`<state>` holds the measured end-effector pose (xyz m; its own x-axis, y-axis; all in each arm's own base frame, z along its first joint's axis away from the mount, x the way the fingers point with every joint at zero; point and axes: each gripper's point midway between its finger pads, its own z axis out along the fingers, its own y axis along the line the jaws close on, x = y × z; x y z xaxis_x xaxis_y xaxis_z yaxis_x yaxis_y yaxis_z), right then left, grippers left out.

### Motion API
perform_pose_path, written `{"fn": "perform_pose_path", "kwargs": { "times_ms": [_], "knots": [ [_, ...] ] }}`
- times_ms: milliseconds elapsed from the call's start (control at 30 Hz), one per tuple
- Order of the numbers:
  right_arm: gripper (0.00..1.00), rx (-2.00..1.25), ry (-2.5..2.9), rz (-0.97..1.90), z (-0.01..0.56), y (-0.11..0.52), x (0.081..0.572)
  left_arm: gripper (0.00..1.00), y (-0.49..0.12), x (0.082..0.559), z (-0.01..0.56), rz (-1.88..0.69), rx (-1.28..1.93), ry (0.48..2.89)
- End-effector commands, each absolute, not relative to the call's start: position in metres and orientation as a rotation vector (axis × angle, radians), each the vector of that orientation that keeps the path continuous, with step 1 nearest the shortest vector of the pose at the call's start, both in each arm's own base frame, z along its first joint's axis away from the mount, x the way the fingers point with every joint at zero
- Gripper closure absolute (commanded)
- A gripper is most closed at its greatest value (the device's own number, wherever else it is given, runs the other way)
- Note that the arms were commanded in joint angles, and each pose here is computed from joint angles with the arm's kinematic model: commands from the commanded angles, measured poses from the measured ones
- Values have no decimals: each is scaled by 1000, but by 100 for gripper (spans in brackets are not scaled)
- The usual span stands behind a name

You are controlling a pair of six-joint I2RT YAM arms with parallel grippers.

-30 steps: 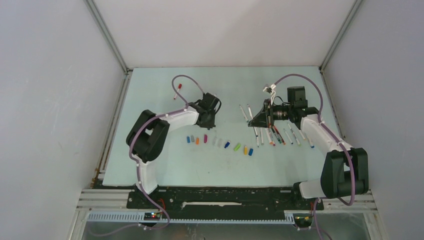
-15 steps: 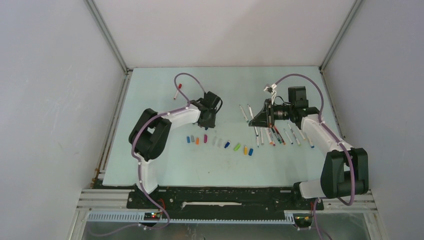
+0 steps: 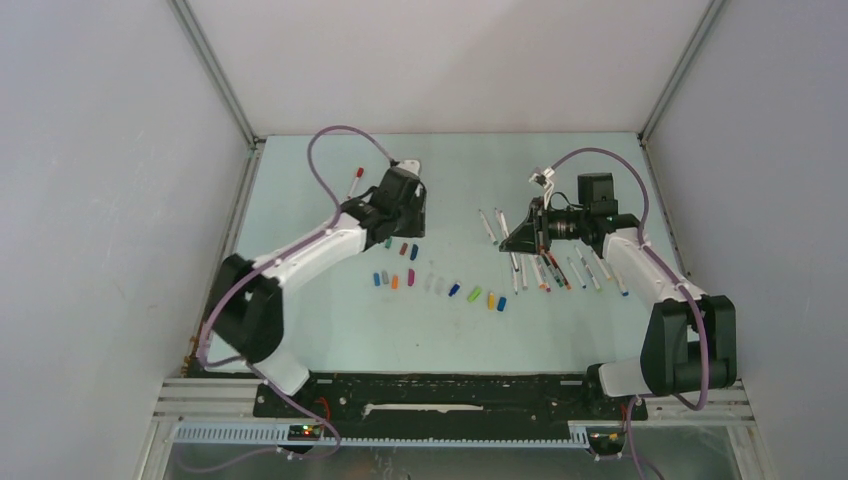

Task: Open the pen caps
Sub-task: Place the pen at the center of the board.

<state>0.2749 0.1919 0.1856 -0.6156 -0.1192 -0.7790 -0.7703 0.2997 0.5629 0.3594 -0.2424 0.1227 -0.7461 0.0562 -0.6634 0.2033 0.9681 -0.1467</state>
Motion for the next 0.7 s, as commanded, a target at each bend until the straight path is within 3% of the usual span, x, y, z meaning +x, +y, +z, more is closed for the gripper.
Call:
{"fn": "perform_pose_path", "kwargs": {
  "times_ms": [0,200,367,500,667],
  "knots": [
    [100,-782,1961,1215,185,185,295,51,-226,347,161,-307,138,2266],
    [100,-611,2096,1018,164,167,327,35,-189,327,202,-373,-1,2098],
    [99,-398,2207,830,151,149,363,2,-147,309,229,-423,-134,1959],
    [98,-329,2296,760,138,142,387,0,-126,296,262,-396,-69,1900],
    [98,-273,2369,710,124,138,417,0,-92,287,266,-147,60,1943]
  ]
}}
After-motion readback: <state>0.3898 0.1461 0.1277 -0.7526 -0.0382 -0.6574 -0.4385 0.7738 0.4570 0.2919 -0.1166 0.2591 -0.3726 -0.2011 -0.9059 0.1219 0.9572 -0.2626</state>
